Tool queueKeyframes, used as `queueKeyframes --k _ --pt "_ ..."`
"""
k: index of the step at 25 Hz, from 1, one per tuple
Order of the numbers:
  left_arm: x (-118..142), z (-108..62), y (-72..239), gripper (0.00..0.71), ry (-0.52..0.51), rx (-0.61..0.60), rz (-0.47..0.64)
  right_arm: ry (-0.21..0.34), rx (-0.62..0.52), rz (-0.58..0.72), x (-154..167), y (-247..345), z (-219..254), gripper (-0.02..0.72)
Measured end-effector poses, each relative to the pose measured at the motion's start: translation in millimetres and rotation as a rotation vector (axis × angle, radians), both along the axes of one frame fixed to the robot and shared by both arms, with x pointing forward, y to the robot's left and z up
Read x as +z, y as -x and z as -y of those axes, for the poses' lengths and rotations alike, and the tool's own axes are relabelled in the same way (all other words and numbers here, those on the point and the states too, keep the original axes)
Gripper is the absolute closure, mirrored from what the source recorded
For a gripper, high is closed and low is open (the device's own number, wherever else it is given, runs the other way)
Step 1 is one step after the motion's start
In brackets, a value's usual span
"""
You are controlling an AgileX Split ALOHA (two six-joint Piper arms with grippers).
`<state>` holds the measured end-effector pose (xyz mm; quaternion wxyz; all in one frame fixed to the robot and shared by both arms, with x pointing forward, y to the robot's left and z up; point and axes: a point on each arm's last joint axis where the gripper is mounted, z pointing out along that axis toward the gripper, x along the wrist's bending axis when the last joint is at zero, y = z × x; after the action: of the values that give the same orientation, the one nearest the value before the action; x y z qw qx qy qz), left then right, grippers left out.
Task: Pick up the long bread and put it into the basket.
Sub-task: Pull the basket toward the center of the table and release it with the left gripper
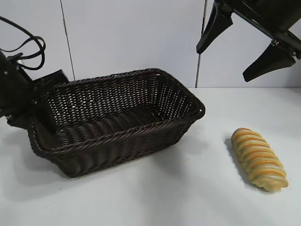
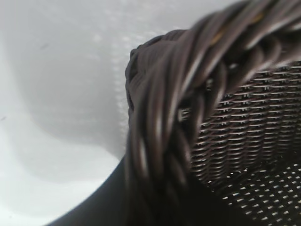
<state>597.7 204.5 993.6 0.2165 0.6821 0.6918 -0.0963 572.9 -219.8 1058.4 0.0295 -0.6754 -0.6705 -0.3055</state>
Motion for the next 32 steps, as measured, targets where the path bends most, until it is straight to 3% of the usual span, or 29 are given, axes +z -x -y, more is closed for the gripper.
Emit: queueKeyframes --k 3,6,15,19,23,25,29,32 --pt "11 -5.3 -7 0.612 -0.07 -0.09 0.015 0.0 0.0 0.0 0 0 0 0.01" --pt "6 -5.3 -19 0.612 -0.104 -0.155 -0.022 0.0 0.0 0.0 0 0 0 0.01" --pt "-28 15.9 -43 0.612 -0.072 -0.174 -0.07 0.0 0.0 0.0 0 0 0 0.01" --pt "-50 17.8 -46 0.612 -0.074 -0.172 -0.116 0.0 0.0 0.0 0 0 0 0.01" --pt "-54 18.1 -48 0.611 -0.074 -0.164 -0.108 0.0 0.0 0.0 0 0 0 0.01" --pt "-54 18.8 -48 0.551 -0.066 -0.16 -0.109 0.0 0.0 0.0 0 0 0 0.01" --pt "-53 20.4 -49 0.151 -0.047 -0.153 -0.112 0.0 0.0 0.001 0 0 0 0.01" --pt "-50 20.6 -49 0.051 -0.045 -0.141 -0.126 0.0 0.0 0.001 0 0 0 0.01"
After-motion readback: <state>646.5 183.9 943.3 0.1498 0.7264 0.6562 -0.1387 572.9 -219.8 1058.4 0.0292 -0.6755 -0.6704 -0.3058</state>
